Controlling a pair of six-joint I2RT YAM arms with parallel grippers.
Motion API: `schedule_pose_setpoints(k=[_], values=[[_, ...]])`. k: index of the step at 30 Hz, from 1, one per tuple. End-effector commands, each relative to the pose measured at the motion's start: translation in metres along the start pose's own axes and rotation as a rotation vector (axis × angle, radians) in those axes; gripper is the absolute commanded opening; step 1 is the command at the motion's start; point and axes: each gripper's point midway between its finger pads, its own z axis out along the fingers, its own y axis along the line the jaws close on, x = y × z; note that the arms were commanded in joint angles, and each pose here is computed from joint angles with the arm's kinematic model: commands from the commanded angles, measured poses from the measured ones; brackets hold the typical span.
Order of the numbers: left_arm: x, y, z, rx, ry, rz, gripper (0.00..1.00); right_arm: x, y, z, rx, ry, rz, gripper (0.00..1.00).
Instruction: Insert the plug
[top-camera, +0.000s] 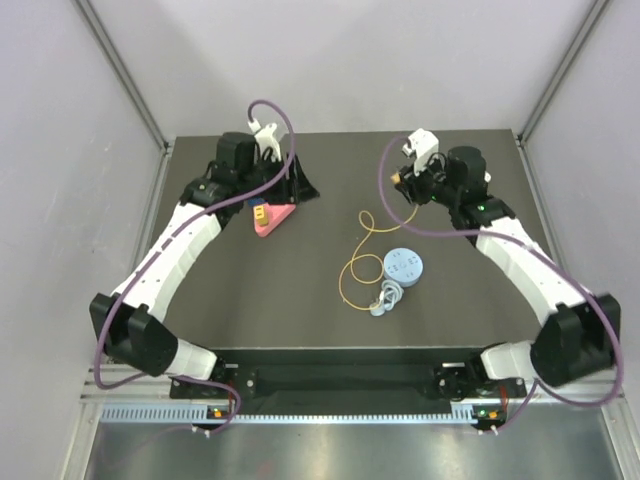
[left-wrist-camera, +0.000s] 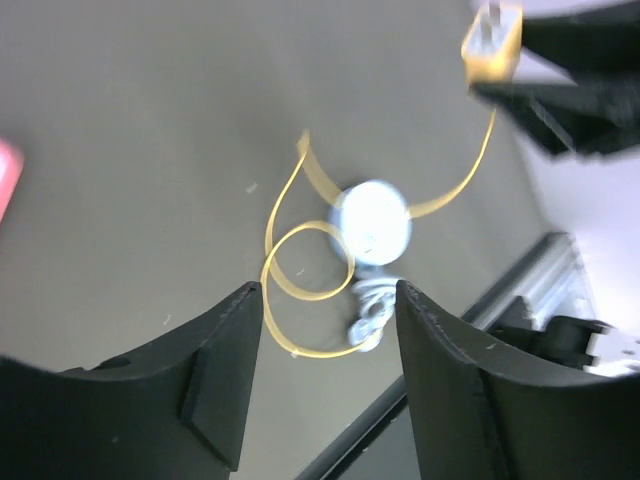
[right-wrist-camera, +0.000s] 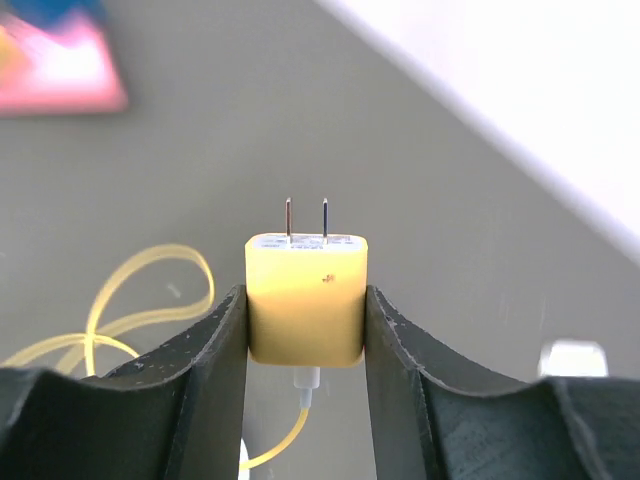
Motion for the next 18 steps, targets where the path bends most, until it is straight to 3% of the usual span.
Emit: schedule_pose_setpoints(k=[1, 6, 11, 18], values=[[-0.031, -0.038, -0.006, 0.196, -0.036, 0.075, 0.59, -0.065, 0.029, -0.031, -0.074, -0.251, -0.111, 0.0], [-0.042, -0.071, -0.008, 0.394, -0.022, 0.089, 0.61, -0.113, 0.079, -0.073, -0.199, -0.424, -0.164, 0.0], [-0.025, -0.093, -0.012, 0.579, 0.062, 0.033, 0.71, -0.118, 0.11, -0.084, -0.297, -0.423, -0.182, 0.0], [-0.016, -0.099, -0.006, 0.575, 0.066, 0.043, 0.76, -0.117, 0.131, -0.081, -0.352, -0.416, -0.177, 0.0]])
